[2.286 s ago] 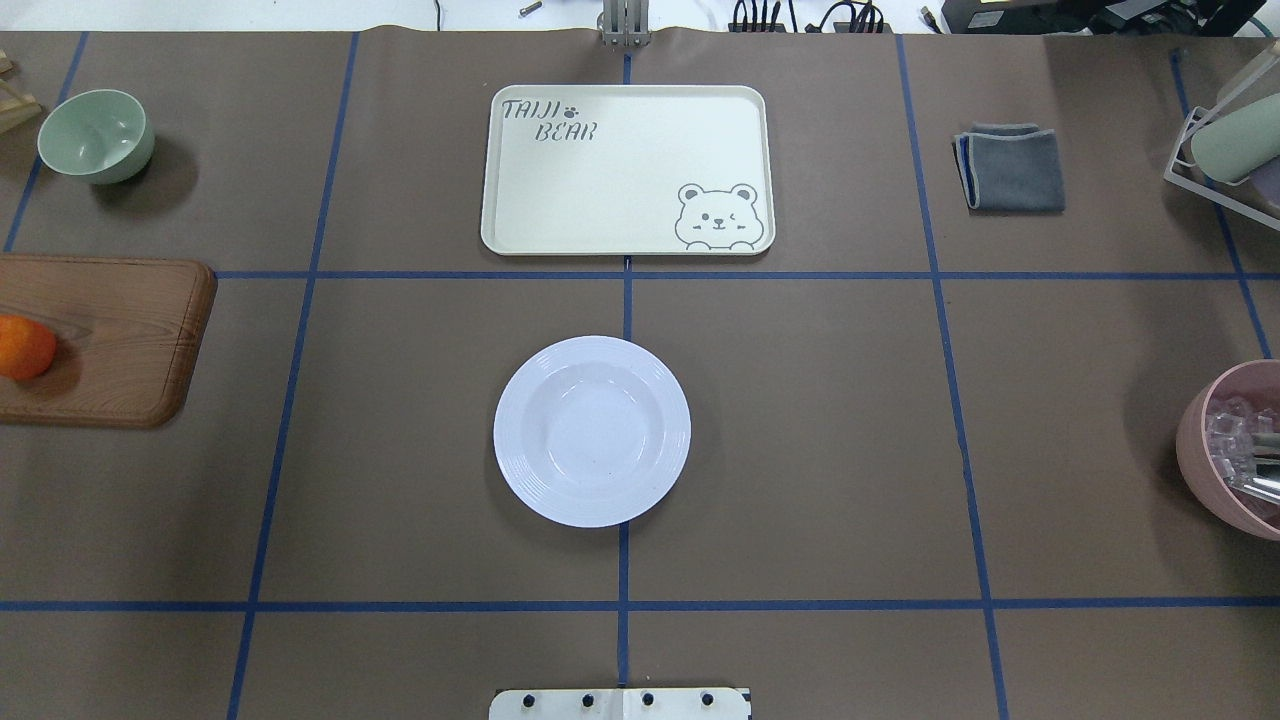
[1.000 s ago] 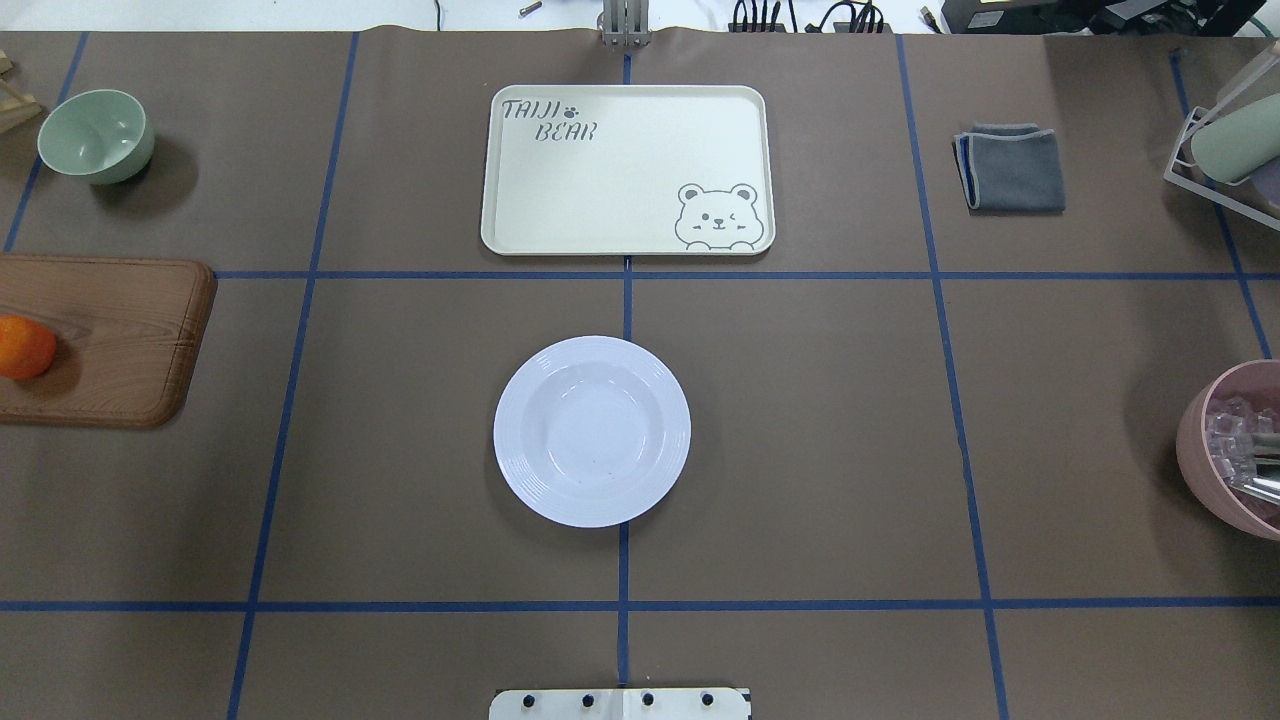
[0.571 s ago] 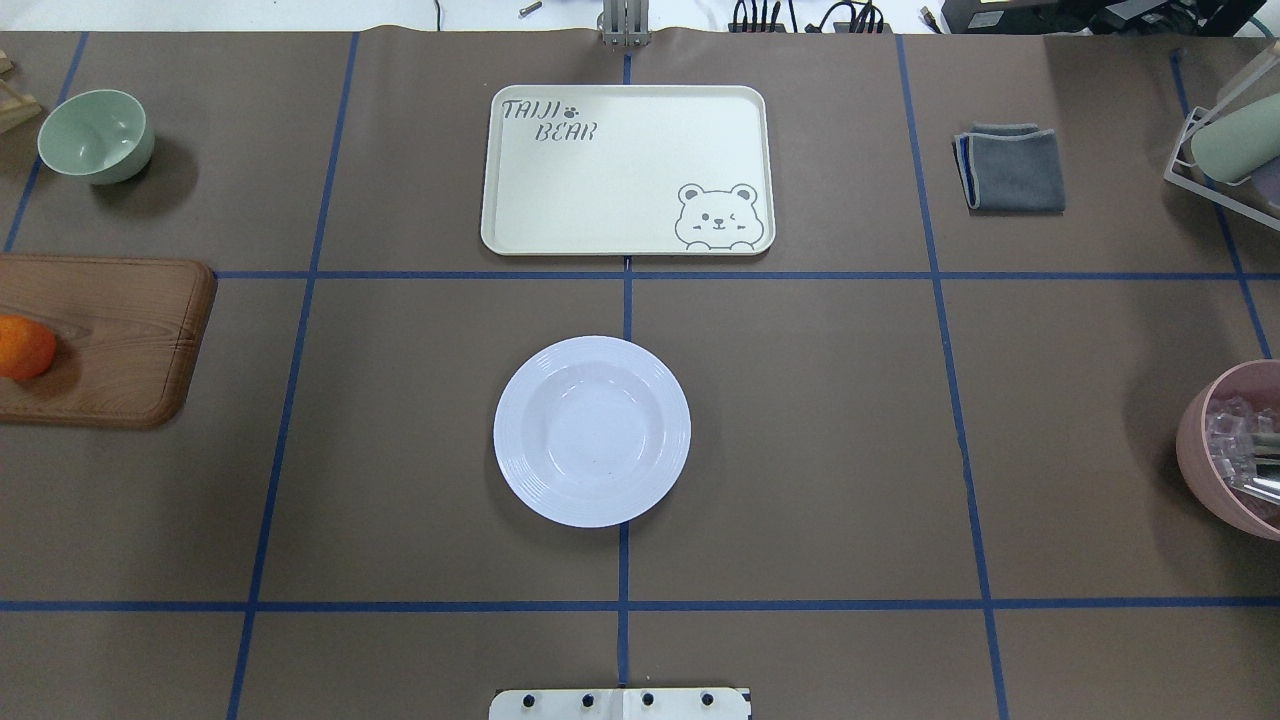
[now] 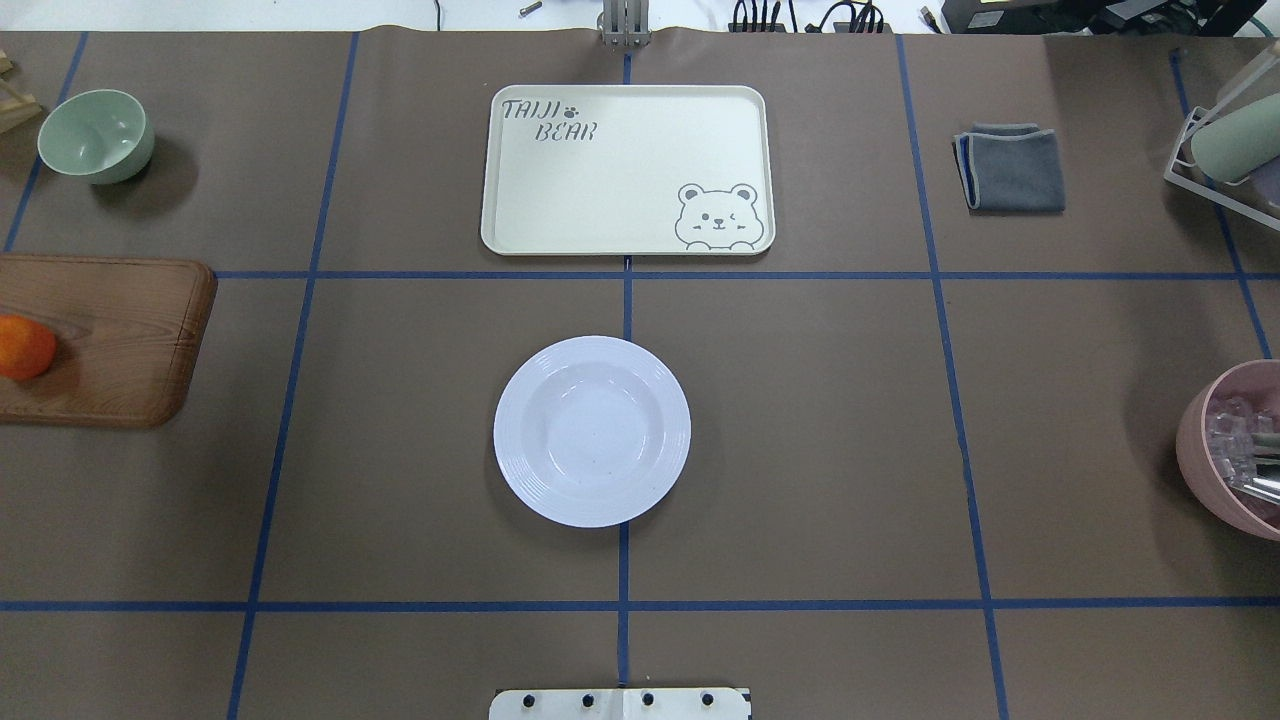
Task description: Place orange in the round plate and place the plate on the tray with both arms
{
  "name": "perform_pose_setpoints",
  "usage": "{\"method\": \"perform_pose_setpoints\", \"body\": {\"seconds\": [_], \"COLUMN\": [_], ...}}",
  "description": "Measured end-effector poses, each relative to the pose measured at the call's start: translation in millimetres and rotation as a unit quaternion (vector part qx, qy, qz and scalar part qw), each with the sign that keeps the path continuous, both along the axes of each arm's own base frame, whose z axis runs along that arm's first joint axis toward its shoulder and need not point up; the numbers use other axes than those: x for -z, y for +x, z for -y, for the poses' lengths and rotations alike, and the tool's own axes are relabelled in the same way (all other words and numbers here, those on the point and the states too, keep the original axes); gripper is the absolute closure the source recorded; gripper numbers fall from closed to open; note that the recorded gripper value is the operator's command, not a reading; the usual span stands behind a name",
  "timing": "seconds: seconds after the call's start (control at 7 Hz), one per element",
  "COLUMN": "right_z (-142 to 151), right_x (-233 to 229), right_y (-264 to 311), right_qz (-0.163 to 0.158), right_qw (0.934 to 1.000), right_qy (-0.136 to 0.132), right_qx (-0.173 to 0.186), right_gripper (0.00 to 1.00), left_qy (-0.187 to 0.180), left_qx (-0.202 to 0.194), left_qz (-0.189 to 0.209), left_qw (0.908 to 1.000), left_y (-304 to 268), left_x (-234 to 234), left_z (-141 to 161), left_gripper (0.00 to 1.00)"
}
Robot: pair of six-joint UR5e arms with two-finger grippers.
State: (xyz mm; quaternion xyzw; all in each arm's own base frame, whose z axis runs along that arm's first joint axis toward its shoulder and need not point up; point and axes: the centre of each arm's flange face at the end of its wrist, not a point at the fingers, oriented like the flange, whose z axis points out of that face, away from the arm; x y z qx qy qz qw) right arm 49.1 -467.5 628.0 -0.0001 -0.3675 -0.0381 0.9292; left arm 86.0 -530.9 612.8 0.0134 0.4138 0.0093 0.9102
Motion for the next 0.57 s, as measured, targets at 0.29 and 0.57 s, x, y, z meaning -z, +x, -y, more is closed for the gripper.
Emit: {"method": "perform_pose_setpoints", "body": {"seconds": [0.29,0.57], "right_z": [-0.1,-0.1], "right_x": [-0.6,-0.7], "right_y": [-0.5,-0.5], "right_qz": [0.000,0.000], "right_qw": [1.0000,1.0000], "right_qy": [-0.001,-0.001], "right_qx": [0.000,0.000], "right_gripper": [0.00,0.00], "left_qy": [-0.006,-0.009], "left_qx": [-0.017,-0.026], "left_qz": [0.012,0.025], "left_qw": [0.9998,0.9993], "left_y": [28.4,41.1], "left_x": [-26.5,-38.6], "left_z": [-4.9,-7.3], "left_gripper": [0.01,0.01]}}
